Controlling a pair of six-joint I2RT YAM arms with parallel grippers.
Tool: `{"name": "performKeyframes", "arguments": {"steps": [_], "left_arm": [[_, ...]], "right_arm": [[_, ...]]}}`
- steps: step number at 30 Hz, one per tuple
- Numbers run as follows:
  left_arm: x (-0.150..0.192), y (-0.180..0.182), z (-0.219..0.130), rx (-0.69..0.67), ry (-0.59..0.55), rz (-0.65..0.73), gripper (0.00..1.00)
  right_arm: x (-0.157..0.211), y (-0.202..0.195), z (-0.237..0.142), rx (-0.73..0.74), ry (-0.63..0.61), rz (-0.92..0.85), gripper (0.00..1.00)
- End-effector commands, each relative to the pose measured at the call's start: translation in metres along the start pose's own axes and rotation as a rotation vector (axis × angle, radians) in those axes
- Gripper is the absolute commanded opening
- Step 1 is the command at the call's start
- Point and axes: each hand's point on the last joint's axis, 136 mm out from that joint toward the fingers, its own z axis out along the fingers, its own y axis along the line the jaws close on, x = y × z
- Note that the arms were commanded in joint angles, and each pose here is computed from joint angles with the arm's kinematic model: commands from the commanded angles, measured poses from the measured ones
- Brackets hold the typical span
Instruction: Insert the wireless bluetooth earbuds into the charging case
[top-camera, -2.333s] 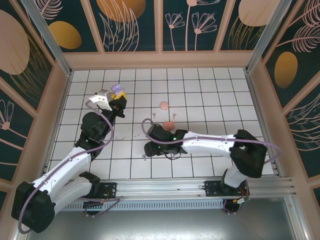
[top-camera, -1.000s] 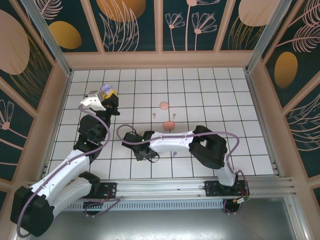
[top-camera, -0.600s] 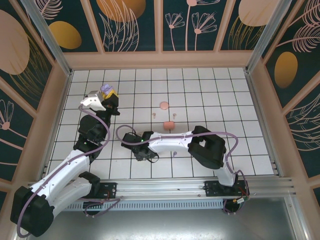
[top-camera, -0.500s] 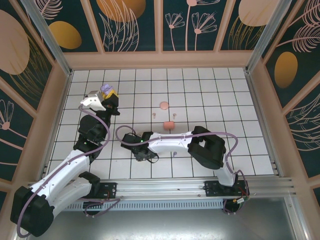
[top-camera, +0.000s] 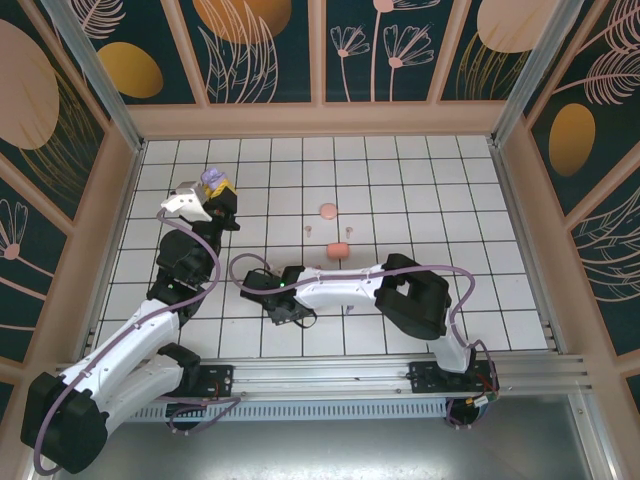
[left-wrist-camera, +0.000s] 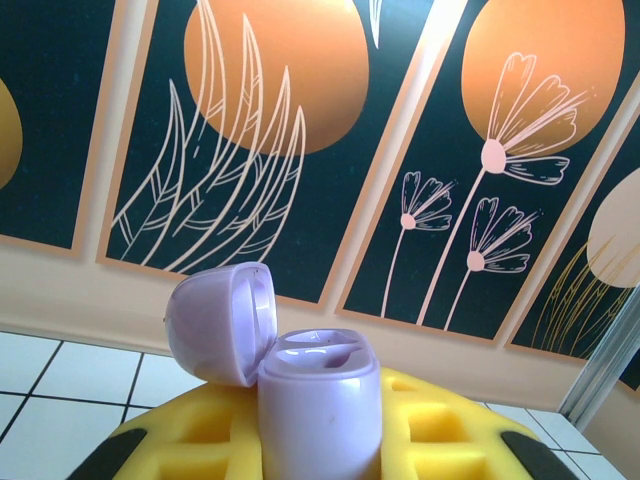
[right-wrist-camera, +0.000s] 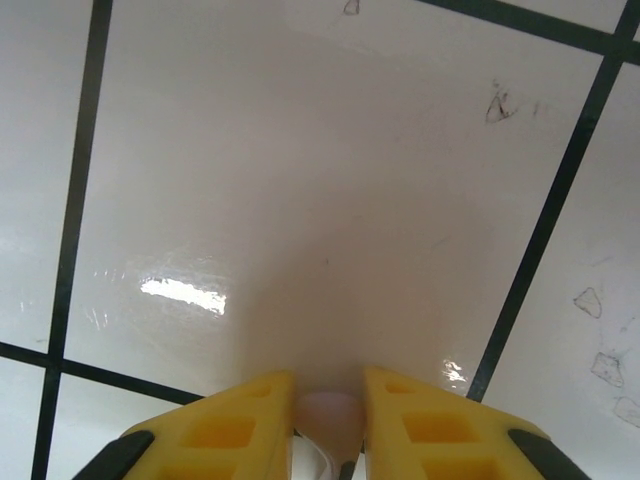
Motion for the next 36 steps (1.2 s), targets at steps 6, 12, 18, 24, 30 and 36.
{"name": "performKeyframes", "arguments": {"steps": [6,12,18,24,30,36], "left_arm": [[-0.009,-0.012,-0.001,0.063,-0.028,-0.008,0.00],[-0.007,-0.028,-0.004,0.161,-0.020,0.004,0.00],[-0.004,-0.053,-0.012,0.318,-0.026,0.042,0.00],[0.010,-0.081,-0.021,0.506,-0.005,0.112,0.00],[0.030,-0.098,-0.026,0.637,0.018,0.150,0.00],[0.037,-0.101,-0.030,0.671,-0.063,0.225,0.00]], "right_arm": [[-0.011,-0.014,-0.027,0.021,-0.072,0.027,0.22],[-0.041,-0.043,-0.070,0.001,-0.180,0.085,0.22],[-0.085,-0.081,-0.129,-0.024,-0.332,0.135,0.22],[-0.136,-0.114,-0.204,-0.094,-0.527,0.153,0.22],[-0.177,-0.125,-0.272,-0.140,-0.701,0.106,0.23],[-0.199,-0.108,-0.318,-0.213,-0.831,-0.003,0.23]]}}
